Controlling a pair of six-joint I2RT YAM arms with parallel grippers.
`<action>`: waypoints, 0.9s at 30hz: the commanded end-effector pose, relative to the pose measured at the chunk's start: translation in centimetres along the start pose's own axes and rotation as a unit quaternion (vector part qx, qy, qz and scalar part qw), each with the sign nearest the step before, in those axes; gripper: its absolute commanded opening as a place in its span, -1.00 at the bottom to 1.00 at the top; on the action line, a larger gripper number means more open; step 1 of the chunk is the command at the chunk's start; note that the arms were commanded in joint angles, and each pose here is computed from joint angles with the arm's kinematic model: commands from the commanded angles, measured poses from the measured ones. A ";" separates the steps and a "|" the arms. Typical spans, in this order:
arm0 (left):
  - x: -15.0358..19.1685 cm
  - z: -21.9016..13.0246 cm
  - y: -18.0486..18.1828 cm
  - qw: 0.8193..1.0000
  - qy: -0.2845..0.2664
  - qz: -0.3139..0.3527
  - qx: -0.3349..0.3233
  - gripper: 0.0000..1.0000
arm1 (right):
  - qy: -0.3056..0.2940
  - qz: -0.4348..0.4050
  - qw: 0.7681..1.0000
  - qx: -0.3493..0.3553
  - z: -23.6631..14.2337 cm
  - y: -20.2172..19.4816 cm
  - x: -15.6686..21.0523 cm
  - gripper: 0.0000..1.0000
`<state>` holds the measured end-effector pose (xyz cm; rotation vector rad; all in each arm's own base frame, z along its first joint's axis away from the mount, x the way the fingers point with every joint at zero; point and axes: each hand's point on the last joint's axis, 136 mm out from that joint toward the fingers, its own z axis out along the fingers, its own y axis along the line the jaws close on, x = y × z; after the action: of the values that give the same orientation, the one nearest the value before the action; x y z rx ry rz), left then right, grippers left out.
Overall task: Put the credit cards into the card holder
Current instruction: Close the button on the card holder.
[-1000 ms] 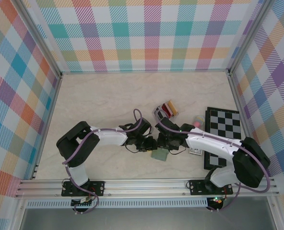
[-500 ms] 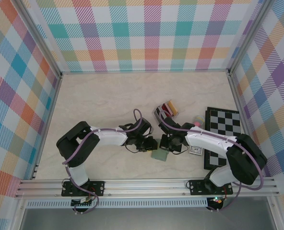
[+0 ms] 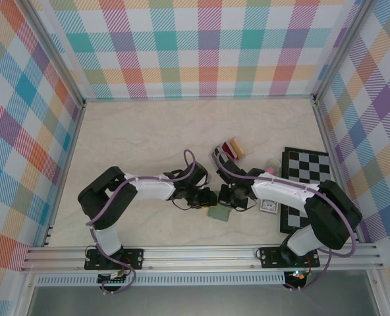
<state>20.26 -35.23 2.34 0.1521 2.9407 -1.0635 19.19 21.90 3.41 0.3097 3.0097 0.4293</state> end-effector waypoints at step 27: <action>0.1 0.6 1.8 1.000 -0.016 -0.011 -0.019 -0.51 | 0.104 -0.018 0.991 0.078 3.7 0.4 1.3 -0.95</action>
<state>20.33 -35.11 2.28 0.1427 2.9282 -1.0802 19.28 22.33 2.92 0.2619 3.1854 0.2252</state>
